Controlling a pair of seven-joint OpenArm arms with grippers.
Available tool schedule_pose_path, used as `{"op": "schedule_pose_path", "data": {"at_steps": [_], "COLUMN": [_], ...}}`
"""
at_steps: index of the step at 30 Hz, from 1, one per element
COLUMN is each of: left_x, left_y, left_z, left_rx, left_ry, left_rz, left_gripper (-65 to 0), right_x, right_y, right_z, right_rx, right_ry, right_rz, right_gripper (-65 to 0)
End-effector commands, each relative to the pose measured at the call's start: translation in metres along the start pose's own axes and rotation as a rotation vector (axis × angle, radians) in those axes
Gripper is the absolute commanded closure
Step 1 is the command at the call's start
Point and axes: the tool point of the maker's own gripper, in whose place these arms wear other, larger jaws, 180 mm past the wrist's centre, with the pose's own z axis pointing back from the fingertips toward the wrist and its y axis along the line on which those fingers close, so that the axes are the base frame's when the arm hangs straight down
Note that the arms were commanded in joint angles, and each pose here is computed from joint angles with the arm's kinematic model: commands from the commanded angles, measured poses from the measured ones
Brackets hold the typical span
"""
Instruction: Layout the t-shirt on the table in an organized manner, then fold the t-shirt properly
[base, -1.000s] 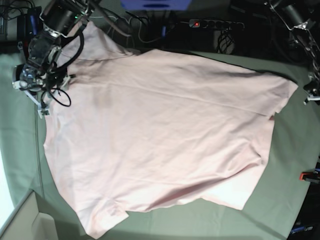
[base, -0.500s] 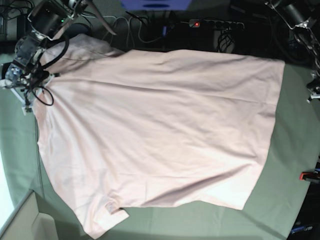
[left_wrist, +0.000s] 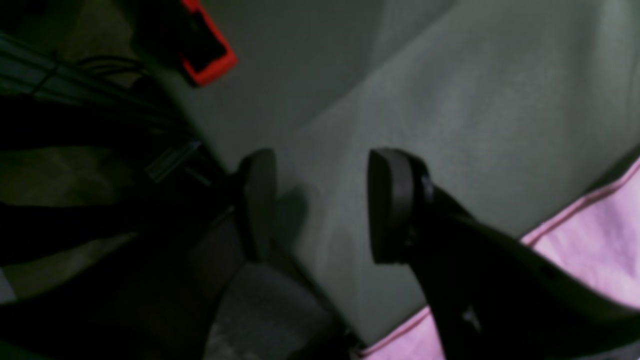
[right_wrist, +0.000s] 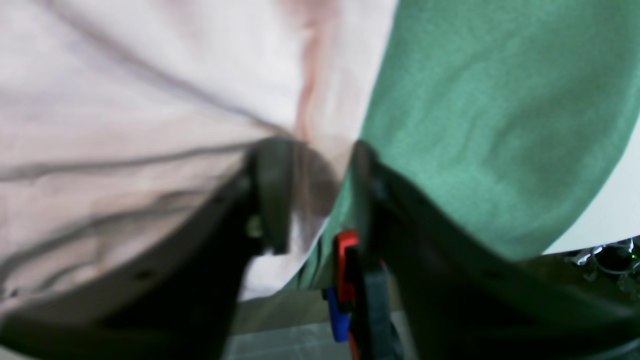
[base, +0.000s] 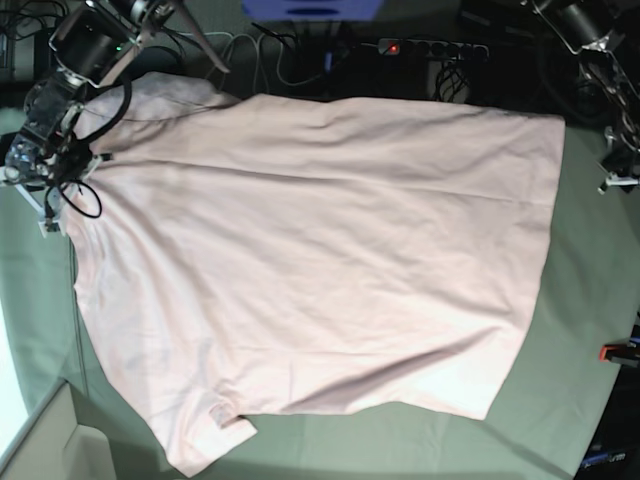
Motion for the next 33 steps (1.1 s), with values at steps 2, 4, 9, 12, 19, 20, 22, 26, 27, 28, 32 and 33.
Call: {"op": "schedule_pose_path", "data": {"at_steps": [2, 4, 9, 12, 19, 20, 22, 26, 27, 28, 32, 33], "left_x": [0.024, 0.018, -0.005, -0.028, -0.078, -0.082, -0.088, -0.104, -0.106, -0.110, -0.116, -0.116], "left_y": [-0.003, -0.009, -0.030, -0.038, -0.046, -0.048, -0.049, -0.054, -0.054, -0.048, -0.041, -0.041], "left_z": [0.007, 0.013, 0.035, 0.046, 0.049, 0.047, 0.045, 0.043, 0.044, 0.045, 0.044, 0.044], "left_rx": [-0.010, -0.040, -0.155, -0.198, -0.234, -0.236, -0.239, -0.252, -0.252, -0.244, -0.230, -0.230], "left_ry": [-0.054, -0.023, 0.068, 0.113, 0.175, 0.171, 0.178, 0.213, 0.221, 0.229, 0.241, 0.241], "left_rz": [-0.002, 0.019, 0.007, -0.059, -0.134, -0.139, -0.144, -0.166, -0.170, -0.173, -0.179, -0.179], "left_gripper": [-31.7, -37.4, -57.3, -57.9, -54.5, -54.5, -54.4, -54.4, -54.3, -54.3, -54.3, -54.3], "right_x": [0.006, 0.001, -0.003, -0.004, -0.017, -0.019, -0.023, -0.026, -0.027, -0.030, -0.034, -0.034], "right_y": [-0.019, -0.032, -0.045, -0.051, -0.044, -0.042, -0.039, -0.038, -0.038, -0.038, -0.039, -0.039], "right_z": [0.008, 0.014, 0.032, 0.048, 0.070, 0.071, 0.070, 0.069, 0.069, 0.069, 0.069, 0.069], "right_rx": [-0.047, -0.077, -0.140, -0.187, -0.232, -0.229, -0.224, -0.223, -0.223, -0.222, -0.225, -0.225], "right_ry": [-0.023, -0.032, -0.062, -0.087, -0.107, -0.104, -0.095, -0.089, -0.086, -0.079, -0.071, -0.071], "right_rz": [-0.035, -0.082, -0.095, -0.087, -0.073, -0.073, -0.070, -0.069, -0.068, -0.065, -0.061, -0.062], "right_gripper": [-32.8, -36.8, -37.7, -37.7, -37.7, -37.7, -37.7, -37.7, -37.7, -37.7, -37.7, -37.7]}}
